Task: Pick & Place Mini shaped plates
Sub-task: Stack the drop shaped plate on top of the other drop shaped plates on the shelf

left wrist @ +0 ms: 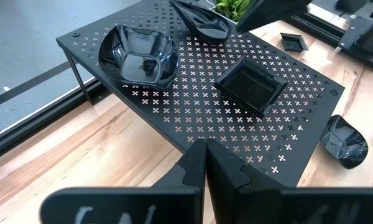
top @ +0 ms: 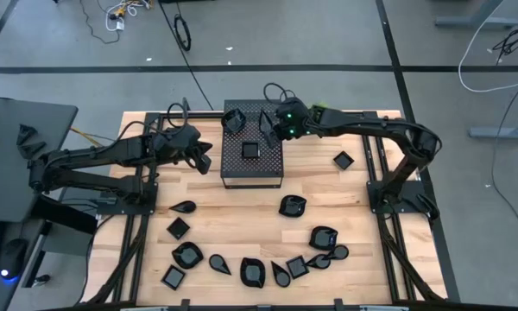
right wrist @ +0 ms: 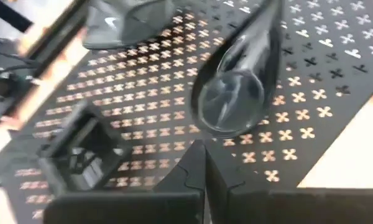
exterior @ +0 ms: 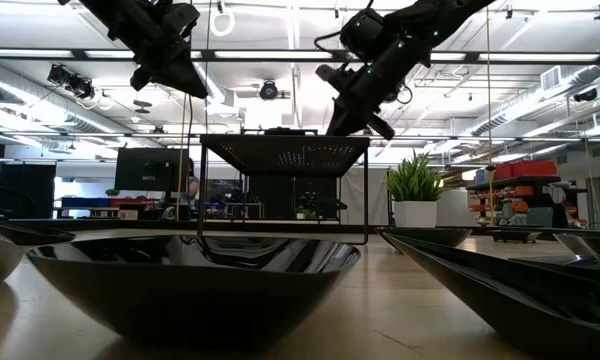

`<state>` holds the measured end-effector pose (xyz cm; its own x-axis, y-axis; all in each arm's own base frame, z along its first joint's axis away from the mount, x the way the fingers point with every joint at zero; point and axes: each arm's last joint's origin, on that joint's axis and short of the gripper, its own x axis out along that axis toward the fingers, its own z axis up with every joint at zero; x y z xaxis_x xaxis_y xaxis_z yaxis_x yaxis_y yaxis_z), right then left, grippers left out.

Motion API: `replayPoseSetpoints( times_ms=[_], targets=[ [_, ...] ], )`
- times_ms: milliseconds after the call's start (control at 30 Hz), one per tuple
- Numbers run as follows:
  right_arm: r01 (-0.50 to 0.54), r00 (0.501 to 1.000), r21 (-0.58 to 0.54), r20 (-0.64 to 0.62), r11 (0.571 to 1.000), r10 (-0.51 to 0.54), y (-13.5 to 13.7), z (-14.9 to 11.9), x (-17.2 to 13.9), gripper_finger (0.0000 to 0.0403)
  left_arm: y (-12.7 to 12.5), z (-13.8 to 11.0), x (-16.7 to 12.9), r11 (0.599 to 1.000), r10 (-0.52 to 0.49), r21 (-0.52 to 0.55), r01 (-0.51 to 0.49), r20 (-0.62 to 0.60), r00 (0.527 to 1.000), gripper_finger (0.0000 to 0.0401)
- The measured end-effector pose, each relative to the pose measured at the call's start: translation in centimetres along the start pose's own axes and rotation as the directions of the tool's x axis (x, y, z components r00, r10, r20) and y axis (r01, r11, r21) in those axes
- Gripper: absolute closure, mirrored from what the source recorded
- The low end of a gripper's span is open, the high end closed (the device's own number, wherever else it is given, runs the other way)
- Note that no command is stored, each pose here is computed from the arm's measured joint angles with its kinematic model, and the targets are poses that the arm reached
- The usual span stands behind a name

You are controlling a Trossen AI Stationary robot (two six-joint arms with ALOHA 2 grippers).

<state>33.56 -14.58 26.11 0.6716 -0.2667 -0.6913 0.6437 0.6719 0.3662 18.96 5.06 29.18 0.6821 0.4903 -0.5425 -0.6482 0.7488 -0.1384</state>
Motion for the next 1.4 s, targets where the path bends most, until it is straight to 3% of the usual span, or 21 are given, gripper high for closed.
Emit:
replayPoseSetpoints(
  times_ms=[167,333,600,1300,1400],
  targets=[
    [-0.028,0.997,0.019,0.069,0.999,0.027,0.2,0.8,-1.1,0.0400,0.0,0.0,0.0,1.000,0.000,-0.001,0.000,0.000,1.000,0.0385],
    [-0.006,0.998,0.069,0.060,0.998,0.002,-0.6,1.0,-0.7,0.0400,0.0,0.0,0.0,1.000,0.000,-0.001,0.000,0.001,1.000,0.0385],
    [-0.001,1.000,0.033,0.000,0.999,0.001,-0.9,0.3,1.4,0.0400,0.0,0.0,0.0,1.000,0.000,-0.001,0.000,0.001,1.000,0.0385],
    [0.002,0.998,0.019,0.064,1.000,-0.003,-0.7,0.7,1.4,0.0400,0.0,0.0,0.0,1.000,0.003,-0.001,-0.003,0.002,1.000,0.0385],
    [-0.036,0.997,0.018,0.063,0.999,0.035,-0.5,0.9,1.4,0.0400,0.0,0.0,0.0,1.000,0.003,-0.001,-0.003,0.002,1.000,0.0385]
  ],
)
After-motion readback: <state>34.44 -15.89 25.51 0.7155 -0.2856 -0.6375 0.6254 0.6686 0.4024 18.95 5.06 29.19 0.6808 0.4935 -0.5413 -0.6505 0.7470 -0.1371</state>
